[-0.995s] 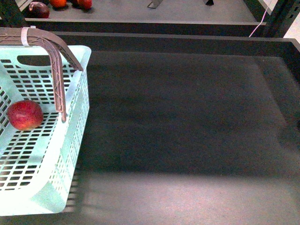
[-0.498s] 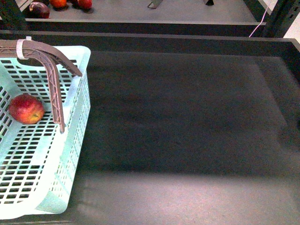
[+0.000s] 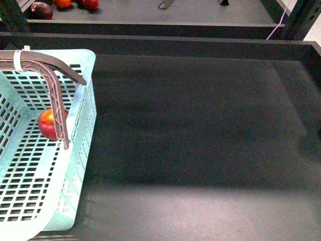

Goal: Pick apple with right arm and hold basket with left

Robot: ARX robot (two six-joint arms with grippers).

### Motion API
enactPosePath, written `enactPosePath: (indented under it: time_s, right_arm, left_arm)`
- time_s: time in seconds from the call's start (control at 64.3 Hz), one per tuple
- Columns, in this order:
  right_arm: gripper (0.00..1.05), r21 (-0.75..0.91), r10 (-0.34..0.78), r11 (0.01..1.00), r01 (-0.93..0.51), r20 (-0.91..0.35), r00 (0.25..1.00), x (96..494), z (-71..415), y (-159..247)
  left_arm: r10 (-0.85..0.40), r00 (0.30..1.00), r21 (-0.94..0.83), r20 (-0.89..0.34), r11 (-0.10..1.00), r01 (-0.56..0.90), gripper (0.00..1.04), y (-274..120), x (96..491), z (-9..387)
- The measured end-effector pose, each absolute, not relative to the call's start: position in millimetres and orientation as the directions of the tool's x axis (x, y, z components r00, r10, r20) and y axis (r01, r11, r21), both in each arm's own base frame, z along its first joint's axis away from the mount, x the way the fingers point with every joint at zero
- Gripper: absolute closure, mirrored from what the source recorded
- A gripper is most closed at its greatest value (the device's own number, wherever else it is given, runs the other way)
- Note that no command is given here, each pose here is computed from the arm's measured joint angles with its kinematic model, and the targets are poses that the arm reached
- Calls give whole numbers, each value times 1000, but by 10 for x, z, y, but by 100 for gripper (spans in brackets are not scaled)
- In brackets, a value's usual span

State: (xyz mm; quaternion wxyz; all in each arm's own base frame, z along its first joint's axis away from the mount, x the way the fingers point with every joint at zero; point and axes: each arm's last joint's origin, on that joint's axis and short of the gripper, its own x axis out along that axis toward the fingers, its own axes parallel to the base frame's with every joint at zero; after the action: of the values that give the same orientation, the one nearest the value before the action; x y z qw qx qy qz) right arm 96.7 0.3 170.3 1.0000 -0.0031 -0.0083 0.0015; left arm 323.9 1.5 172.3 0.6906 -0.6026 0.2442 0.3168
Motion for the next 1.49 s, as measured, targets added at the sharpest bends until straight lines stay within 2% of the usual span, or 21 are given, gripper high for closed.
enactPosePath:
  time_s: [0.389, 0.529, 0.544, 0.591, 0.622, 0.638, 0.669, 0.715, 0.762, 0.809, 0.902, 1.011, 1.042, 1.493]
  right_arm:
    - [9, -6, 3, 1000, -3, 17, 1000, 967, 1704, 3]
    - [9, -6, 3, 1000, -3, 17, 1000, 967, 1704, 3]
    - [9, -6, 3, 1000, -3, 17, 1000, 967, 1704, 3]
    - [9, -6, 3, 1000, -3, 17, 1000, 967, 1704, 3]
    - [9, -6, 2, 1000, -2, 17, 1000, 967, 1704, 3]
    - [9, -6, 3, 1000, -3, 17, 1000, 967, 1704, 3]
    - [9, -6, 3, 1000, -3, 17, 1000, 967, 1704, 3]
    - [9, -6, 3, 1000, -3, 17, 1000, 967, 1704, 3]
    - [9, -6, 2, 1000, -2, 17, 1000, 967, 1704, 3]
    - [9, -6, 2, 1000, -2, 17, 1000, 967, 1704, 3]
    - [9, -6, 3, 1000, -3, 17, 1000, 967, 1704, 3]
    - [9, -6, 3, 1000, -3, 17, 1000, 967, 1704, 3]
    - [9, -6, 2, 1000, -2, 17, 1000, 967, 1703, 3]
    - [9, -6, 2, 1000, -2, 17, 1000, 967, 1704, 3]
  left_arm:
    - [144, 806, -786, -575, 178, -592, 7, -276, 2779, 2482]
    - [133, 817, -794, -561, 191, -577, 8, -296, 2745, 2508]
    - [120, 826, -795, -550, 227, -562, 9, -295, 2748, 2495]
    - [44, 908, -840, -417, 362, -404, 17, -281, 2733, 2406]
    - [9, 954, -802, -301, 539, -258, 24, -265, 2677, 2324]
    - [6, 961, -798, -275, 557, -231, 26, -260, 2657, 2302]
    - [-7, 983, -701, -183, 702, -126, 33, -243, 2568, 2235]
    - [-9, 996, -538, -87, 842, -40, 42, -218, 2456, 2201]
    - [-9, 1000, -359, -22, 933, 0, 51, -191, 2359, 2201]
    - [-5, 1000, -232, 6, 973, 6, 60, -165, 2272, 2189]
    - [-1, 1000, -98, -1, 995, 1, 78, -130, 2123, 2085]
    - [-18, 1000, -41, -13, 999, 17, 99, -41, 1968, 1969]
    - [-10, 1000, -38, -10, 999, 9, 102, -24, 1932, 1955]
    - [-4, 1000, -14, -9, 1000, 4, 101, -6, 1508, 1771]
